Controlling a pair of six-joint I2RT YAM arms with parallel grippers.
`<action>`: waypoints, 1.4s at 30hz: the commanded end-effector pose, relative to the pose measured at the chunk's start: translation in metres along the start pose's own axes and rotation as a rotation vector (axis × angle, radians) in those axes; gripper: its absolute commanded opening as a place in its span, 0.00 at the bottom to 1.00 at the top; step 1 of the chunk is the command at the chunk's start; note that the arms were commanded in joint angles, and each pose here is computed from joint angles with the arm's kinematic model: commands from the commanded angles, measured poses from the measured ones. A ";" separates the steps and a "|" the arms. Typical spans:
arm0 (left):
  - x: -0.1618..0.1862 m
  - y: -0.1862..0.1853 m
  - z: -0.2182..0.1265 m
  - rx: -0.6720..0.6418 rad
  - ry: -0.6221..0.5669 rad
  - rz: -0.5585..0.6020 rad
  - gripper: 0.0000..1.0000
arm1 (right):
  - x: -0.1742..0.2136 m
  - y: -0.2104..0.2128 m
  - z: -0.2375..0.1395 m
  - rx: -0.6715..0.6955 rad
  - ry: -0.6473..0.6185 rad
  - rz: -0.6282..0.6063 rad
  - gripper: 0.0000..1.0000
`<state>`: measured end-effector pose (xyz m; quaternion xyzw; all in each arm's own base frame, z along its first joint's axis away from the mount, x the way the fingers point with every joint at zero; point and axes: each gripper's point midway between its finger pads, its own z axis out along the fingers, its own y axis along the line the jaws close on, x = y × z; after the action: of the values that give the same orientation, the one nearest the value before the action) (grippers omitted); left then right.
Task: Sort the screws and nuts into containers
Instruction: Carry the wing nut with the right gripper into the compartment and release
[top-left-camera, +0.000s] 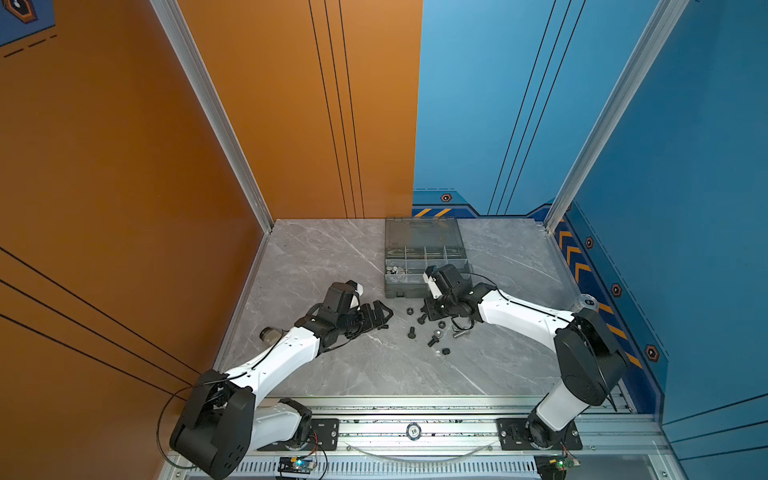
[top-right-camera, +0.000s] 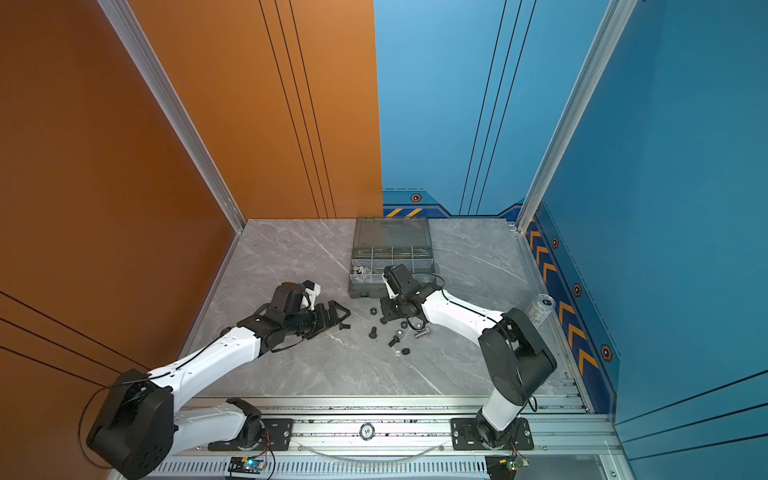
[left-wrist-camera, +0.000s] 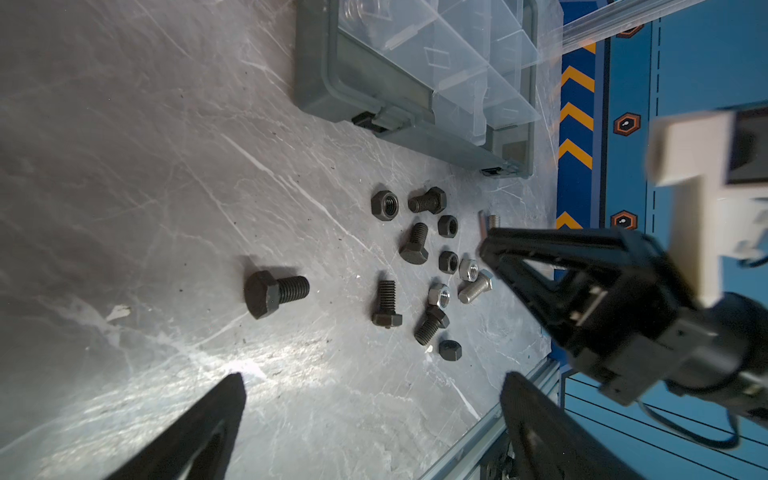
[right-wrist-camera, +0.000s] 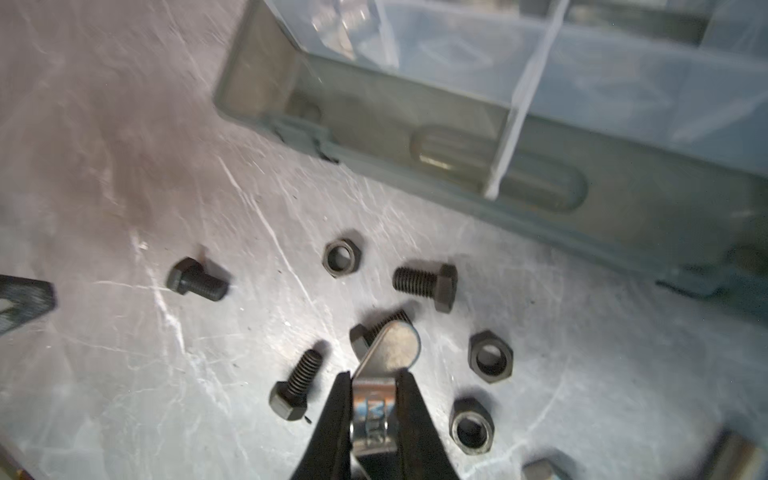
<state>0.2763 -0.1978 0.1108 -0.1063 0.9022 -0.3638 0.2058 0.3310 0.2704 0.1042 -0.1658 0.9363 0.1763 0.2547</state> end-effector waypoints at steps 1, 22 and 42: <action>0.002 -0.002 -0.003 0.026 -0.001 -0.008 0.98 | -0.035 0.015 -0.015 -0.050 -0.069 -0.053 0.01; 0.001 0.004 -0.011 0.010 -0.012 -0.018 0.98 | -0.155 0.023 0.075 -0.038 -0.131 -0.103 0.01; 0.001 0.012 -0.008 -0.019 -0.018 -0.038 0.98 | -0.142 0.008 0.113 -0.028 -0.068 -0.069 0.12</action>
<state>0.2746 -0.1906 0.1150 -0.1170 0.8977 -0.3672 0.2135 0.4911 0.3538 0.0816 -0.1920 0.9199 0.1774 0.2924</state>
